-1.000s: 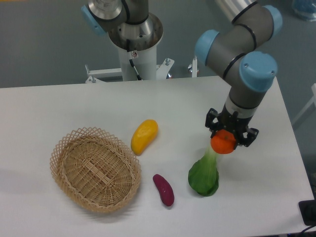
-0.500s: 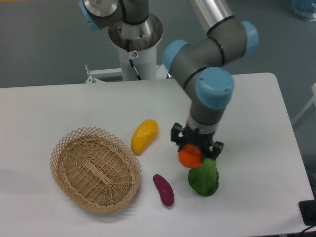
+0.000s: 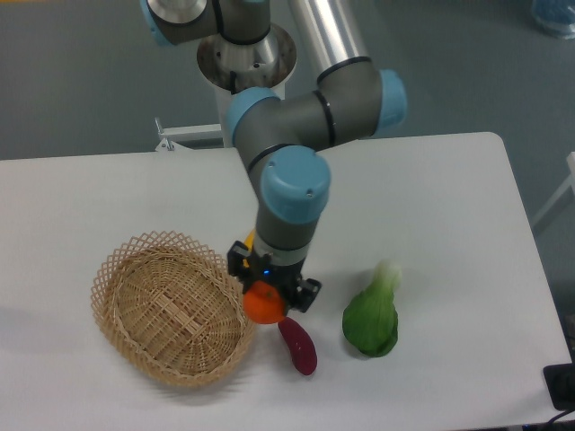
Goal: Place the orange in the basket
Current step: 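Carry the orange over the wicker basket and lower it inside, then open the gripper to release the orange into the basket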
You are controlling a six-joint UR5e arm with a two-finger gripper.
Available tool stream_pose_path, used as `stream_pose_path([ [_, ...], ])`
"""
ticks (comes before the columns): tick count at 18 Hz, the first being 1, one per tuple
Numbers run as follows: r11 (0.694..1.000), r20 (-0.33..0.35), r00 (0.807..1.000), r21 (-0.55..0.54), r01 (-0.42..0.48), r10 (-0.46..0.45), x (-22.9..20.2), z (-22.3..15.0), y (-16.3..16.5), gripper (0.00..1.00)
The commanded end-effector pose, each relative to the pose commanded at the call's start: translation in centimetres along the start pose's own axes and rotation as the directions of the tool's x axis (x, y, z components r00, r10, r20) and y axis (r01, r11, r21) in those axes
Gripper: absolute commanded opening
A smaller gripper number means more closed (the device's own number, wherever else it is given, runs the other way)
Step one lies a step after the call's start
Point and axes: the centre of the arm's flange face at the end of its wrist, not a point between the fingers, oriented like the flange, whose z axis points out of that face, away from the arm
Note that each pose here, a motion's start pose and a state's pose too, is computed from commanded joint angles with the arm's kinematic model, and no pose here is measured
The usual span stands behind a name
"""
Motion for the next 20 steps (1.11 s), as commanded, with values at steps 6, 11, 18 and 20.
stream_pose_path([
  [6,0.998,-0.049,0.998,-0.056,-0.03,0.027,5.6,4.6,-3.3,0.74],
  [11,0.993,-0.084,0.995,-0.101,-0.057,0.048,8.1,7.7,-3.2,1.0],
  [18,0.998,-0.037,0.998,-0.047,-0.046,0.045,7.4,5.2,-3.6,1.0],
  [20,1.0,-0.009,1.0,-0.023,0.008,-0.009,4.2,3.0,-2.0,1.0],
])
